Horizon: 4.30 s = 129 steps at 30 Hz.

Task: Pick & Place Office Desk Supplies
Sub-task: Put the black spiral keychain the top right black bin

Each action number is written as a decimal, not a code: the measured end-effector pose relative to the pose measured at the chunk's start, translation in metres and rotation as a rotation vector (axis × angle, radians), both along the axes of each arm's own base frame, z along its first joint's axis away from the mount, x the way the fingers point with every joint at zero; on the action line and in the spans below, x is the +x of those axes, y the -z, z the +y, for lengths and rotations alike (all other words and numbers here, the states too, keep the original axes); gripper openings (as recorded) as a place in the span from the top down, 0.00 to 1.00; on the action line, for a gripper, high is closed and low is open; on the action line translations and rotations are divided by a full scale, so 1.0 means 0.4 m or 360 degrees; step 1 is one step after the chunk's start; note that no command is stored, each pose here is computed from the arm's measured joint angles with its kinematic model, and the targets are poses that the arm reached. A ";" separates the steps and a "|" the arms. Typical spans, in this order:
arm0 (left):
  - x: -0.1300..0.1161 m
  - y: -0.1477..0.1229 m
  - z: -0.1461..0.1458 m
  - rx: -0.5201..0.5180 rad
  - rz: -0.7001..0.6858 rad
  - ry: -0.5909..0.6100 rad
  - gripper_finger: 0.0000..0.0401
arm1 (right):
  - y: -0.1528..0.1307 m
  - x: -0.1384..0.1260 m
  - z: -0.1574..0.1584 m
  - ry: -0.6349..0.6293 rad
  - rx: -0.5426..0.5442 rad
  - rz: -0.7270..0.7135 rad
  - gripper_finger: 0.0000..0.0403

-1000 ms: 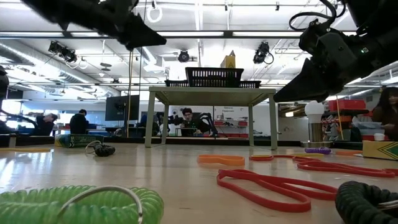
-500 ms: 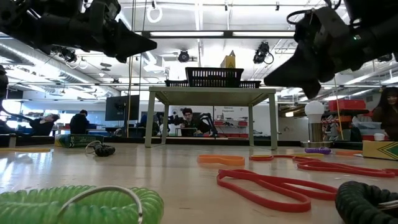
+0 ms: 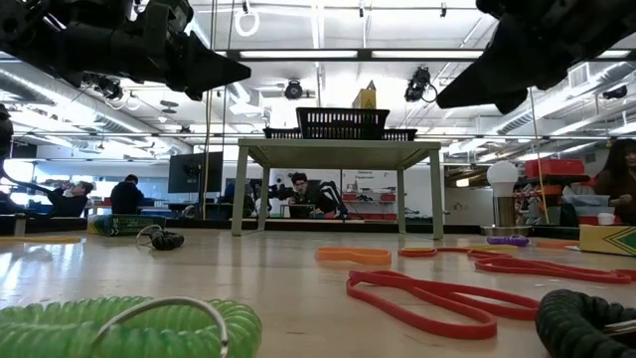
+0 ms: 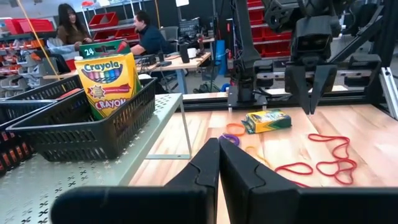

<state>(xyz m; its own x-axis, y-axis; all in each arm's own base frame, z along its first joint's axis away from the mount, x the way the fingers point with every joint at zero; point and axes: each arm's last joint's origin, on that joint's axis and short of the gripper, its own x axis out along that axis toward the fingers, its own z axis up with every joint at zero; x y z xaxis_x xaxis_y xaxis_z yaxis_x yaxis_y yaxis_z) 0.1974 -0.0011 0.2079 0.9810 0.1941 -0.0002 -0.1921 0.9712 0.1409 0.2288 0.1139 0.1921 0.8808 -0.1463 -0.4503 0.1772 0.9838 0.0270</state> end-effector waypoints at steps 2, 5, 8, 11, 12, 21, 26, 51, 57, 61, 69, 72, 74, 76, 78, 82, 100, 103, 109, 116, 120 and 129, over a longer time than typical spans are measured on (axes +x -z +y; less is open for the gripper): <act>0.000 0.000 0.000 0.0000 0.0000 0.0000 0.96 | 0.000 -0.004 0.005 0.0014 -0.0024 -0.0005 0.93; 0.000 0.000 0.000 0.0000 0.0001 0.0000 0.96 | -0.001 -0.003 0.001 0.0039 -0.0085 -0.0015 0.91; 0.000 0.000 0.000 0.0000 0.0001 0.0000 0.96 | -0.005 0.008 -0.016 0.0079 -0.0130 -0.0034 0.89; 0.000 0.000 0.000 0.0000 0.0001 0.0001 0.96 | -0.005 0.021 -0.044 0.0139 -0.0148 -0.0028 0.89; 0.000 0.000 0.000 0.0000 0.0001 0.0001 0.96 | -0.005 0.025 -0.054 0.0145 -0.0140 -0.0020 0.89; 0.000 0.000 0.000 0.0001 0.0001 0.0001 0.96 | 0.000 0.043 -0.094 0.0010 -0.0128 0.0064 0.96; 0.000 0.000 0.000 0.0001 0.0001 0.0000 0.96 | 0.023 0.057 -0.072 -0.0057 -0.0122 0.0101 0.98; 0.001 0.001 0.000 0.0001 0.0011 0.0001 0.96 | 0.120 0.170 0.274 -0.0392 0.0358 0.0816 0.68; 0.001 0.001 0.000 0.0001 0.0013 0.0001 0.96 | 0.120 0.215 0.325 -0.0398 0.0307 0.0927 0.64; 0.001 0.001 0.000 0.0001 0.0013 0.0001 0.96 | 0.111 0.235 0.335 -0.0451 0.0256 0.0931 0.64; 0.001 0.001 0.000 0.0001 0.0010 0.0000 0.96 | 0.111 0.249 0.328 -0.0526 0.0276 0.0945 0.64; 0.001 0.001 0.000 0.0001 0.0010 0.0000 0.96 | 0.126 0.251 0.328 -0.0538 0.0263 0.0970 0.64; 0.001 0.001 0.000 0.0000 0.0010 0.0000 0.96 | 0.145 0.255 0.327 -0.0546 0.0266 0.1005 0.66; 0.001 0.001 0.000 0.0001 0.0013 0.0000 0.96 | 0.158 0.259 0.329 -0.0569 0.0293 0.1025 0.68; 0.000 0.002 0.000 0.0001 0.0016 0.0000 0.96 | 0.162 0.259 0.329 -0.0590 0.0293 0.1039 0.71; 0.000 0.002 0.000 0.0001 0.0016 0.0000 0.96 | 0.159 0.260 0.328 -0.0627 0.0266 0.1029 0.80; 0.000 0.001 0.000 0.0001 0.0011 -0.0001 0.96 | -0.107 0.179 0.231 -0.0510 0.0093 0.0857 0.93; 0.000 0.001 0.000 0.0001 0.0010 -0.0001 0.96 | -0.183 0.154 0.173 -0.0357 0.0035 0.0755 0.93; 0.000 0.001 0.000 0.0000 0.0008 -0.0001 0.96 | -0.308 0.134 0.037 0.0004 0.0000 0.0451 0.94; 0.000 0.000 0.001 0.0001 0.0005 -0.0001 0.96 | -0.377 0.176 -0.146 0.0384 -0.0040 0.0164 0.94; 0.000 0.000 0.001 0.0000 0.0004 -0.0001 0.96 | -0.437 0.198 -0.258 0.0533 -0.0095 0.0033 0.94; 0.000 0.000 0.001 0.0001 0.0004 -0.0001 0.96 | -0.528 0.165 -0.531 0.0987 -0.0200 -0.0112 0.94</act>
